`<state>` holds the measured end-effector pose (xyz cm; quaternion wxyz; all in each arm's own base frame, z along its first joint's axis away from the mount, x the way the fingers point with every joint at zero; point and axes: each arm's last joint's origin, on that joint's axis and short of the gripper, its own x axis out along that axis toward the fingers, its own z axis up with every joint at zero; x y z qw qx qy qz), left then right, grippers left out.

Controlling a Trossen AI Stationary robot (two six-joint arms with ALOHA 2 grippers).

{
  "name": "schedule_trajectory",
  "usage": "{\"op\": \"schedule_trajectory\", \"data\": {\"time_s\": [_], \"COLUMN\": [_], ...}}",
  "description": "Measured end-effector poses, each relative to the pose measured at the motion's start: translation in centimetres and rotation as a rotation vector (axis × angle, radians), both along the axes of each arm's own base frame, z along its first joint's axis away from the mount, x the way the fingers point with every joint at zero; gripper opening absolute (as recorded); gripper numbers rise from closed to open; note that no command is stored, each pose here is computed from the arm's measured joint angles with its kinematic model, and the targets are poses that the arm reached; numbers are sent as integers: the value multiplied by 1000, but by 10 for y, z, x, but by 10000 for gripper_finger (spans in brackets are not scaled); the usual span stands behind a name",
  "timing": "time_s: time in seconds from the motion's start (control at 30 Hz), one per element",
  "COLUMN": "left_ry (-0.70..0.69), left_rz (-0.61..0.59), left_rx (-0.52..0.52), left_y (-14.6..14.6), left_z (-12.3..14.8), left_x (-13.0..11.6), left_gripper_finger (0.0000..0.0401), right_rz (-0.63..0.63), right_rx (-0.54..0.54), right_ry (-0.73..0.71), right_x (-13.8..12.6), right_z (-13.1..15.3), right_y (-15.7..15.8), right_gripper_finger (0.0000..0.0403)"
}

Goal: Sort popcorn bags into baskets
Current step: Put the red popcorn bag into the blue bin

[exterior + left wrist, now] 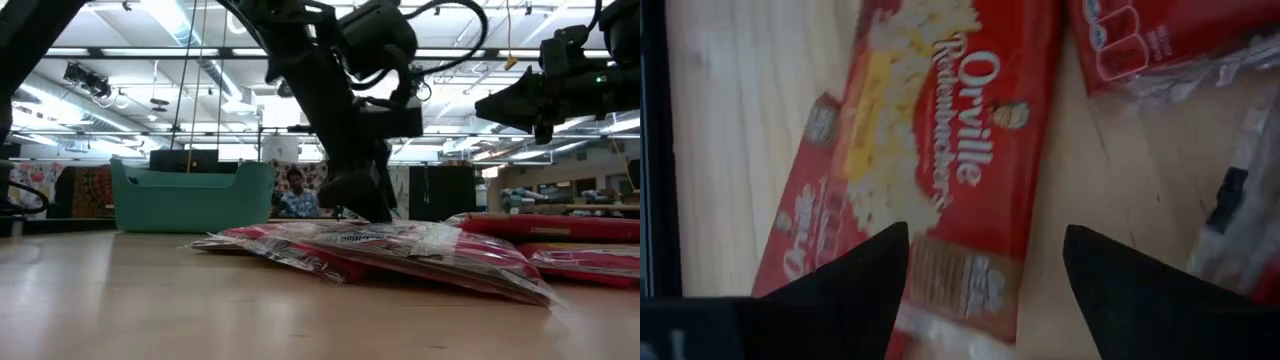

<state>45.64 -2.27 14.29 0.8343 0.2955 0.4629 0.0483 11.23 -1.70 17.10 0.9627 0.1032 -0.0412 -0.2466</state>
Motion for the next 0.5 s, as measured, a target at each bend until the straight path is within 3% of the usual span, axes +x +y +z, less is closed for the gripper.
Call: {"op": "schedule_trajectory", "data": {"time_s": [0.33, 0.5], "left_ry": [47, 57], "left_rz": [-15, -15], "left_rx": [213, 222], "left_y": [1, 4], "left_z": [-21, -21], "left_x": [6, 6], "left_gripper_finger": [236, 184], "right_rz": [0, 0], "right_rx": [0, 0], "right_ry": [0, 0], "right_x": [0, 0], "right_z": [0, 0], "right_y": [0, 0], "right_gripper_finger": [110, 110]}}
